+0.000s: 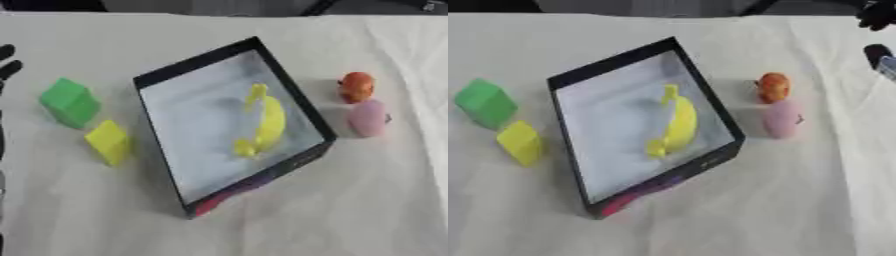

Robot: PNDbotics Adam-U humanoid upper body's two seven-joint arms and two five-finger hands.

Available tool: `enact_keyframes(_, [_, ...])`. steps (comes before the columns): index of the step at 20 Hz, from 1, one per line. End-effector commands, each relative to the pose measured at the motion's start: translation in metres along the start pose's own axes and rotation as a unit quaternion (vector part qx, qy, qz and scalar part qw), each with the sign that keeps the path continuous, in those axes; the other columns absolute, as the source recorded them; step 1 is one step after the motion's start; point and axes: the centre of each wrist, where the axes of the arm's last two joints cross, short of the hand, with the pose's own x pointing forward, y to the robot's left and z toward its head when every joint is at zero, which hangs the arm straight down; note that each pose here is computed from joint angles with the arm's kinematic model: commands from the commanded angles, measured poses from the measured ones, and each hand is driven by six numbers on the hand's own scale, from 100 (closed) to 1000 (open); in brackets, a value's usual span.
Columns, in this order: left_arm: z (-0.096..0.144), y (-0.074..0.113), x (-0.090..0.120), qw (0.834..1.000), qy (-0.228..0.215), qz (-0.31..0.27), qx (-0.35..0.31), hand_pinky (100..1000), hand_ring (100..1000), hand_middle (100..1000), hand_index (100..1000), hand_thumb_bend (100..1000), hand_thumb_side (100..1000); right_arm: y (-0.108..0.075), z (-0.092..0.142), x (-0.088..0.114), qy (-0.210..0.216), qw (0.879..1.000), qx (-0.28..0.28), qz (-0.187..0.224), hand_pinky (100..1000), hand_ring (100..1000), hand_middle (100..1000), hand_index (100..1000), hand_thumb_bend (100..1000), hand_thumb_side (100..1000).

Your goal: Pick up objects on the table and place them in the box.

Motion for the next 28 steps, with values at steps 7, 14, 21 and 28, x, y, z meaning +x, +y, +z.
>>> enact_keyframes(7, [-0.002, 0.0, 0.008, 1.0, -0.013, -0.015, -0.012, 814, 775, 789, 849, 211, 934, -0.01, -0.004, 0.003, -0.002, 0.997, 0.059, 0.055, 894, 836, 797, 898, 100, 565])
enact_keyframes(14, [0.0, 0.0, 0.007, 1.0, -0.011, -0.017, -0.013, 814, 775, 790, 849, 208, 936, -0.009, -0.025, 0.004, -0.013, 0.995, 0.085, 0.052, 896, 841, 808, 912, 100, 600])
enact_keyframes(21, [0.0, 0.0, 0.006, 1.0, -0.01, -0.017, -0.015, 814, 775, 790, 848, 209, 936, -0.007, -0.042, 0.002, -0.024, 0.994, 0.099, 0.033, 882, 793, 752, 890, 100, 532])
enact_keyframes(28, [0.0, -0.001, 0.006, 1.0, -0.008, -0.016, -0.018, 813, 775, 791, 846, 209, 937, 0.002, -0.06, 0.001, -0.034, 0.99, 0.135, 0.005, 867, 730, 711, 869, 100, 660])
